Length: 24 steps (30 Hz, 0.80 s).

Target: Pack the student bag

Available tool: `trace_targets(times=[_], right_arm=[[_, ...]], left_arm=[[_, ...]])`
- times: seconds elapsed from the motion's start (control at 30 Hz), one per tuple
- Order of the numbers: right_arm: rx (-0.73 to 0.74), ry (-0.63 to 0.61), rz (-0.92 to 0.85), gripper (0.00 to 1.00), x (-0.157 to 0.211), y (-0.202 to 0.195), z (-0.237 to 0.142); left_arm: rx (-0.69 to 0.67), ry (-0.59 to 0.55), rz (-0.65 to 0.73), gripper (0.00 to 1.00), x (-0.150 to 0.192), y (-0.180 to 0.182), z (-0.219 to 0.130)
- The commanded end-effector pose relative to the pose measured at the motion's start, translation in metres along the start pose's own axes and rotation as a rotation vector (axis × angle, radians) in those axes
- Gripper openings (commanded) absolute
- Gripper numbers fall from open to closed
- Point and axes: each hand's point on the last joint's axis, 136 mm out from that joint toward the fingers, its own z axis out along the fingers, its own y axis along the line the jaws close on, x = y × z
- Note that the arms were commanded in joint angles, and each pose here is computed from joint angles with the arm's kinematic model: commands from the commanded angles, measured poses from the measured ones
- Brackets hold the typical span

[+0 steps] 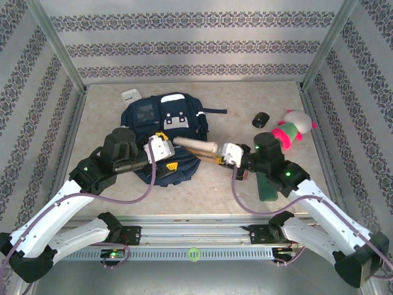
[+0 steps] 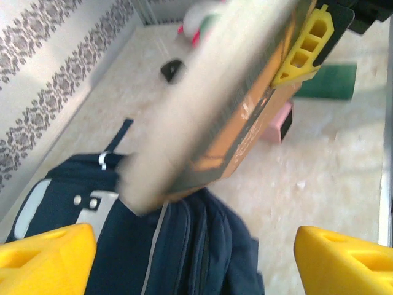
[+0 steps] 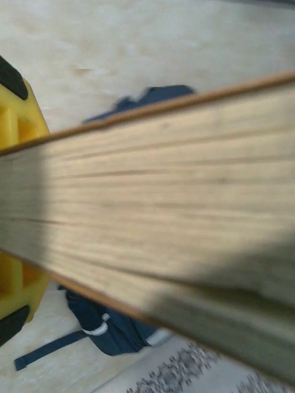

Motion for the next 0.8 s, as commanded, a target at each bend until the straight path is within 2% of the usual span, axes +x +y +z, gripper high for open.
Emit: trace_targets(times=[0.0,0.2,0.43,0.53,0.6,0.63,0.7,0.77], right_arm=[[0.056,0.192,-0.260,0.00,0.017,-0.010,0.002],[-0.039,0.154,-0.292,0.00,0.002,0.008,0.018],[-0.135,0.065,-0.247,0.00,-0.019,0.021,0.028],[-0.165,0.037,-0.234,0.00,-0.026,0.024,0.030],[-0.181,0.019,-0.229,0.00,-0.032,0.025,0.031],[-0.189,0.013,-0.225,0.00,-0.033,0.026,0.032],[-0.200,-0.001,-0.217,0.00,-0.037,0.027,0.032],[-0.195,0.001,-0.216,0.00,-0.037,0.026,0.033]], left_arm=[[0.023,0.127,0.135,0.87,0.023,-0.008,-0.006],[0.127,0.165,0.181,0.90,0.031,-0.027,0.012],[0.192,0.133,0.216,0.93,0.024,-0.040,0.036],[0.207,0.111,0.215,0.91,0.020,-0.043,0.046],[0.210,0.098,0.220,0.85,0.018,-0.045,0.053],[0.214,0.089,0.219,0.79,0.017,-0.046,0.056],[0.236,0.037,0.208,0.59,0.011,-0.052,0.060],[0.249,-0.001,0.201,0.35,0.009,-0.057,0.061]])
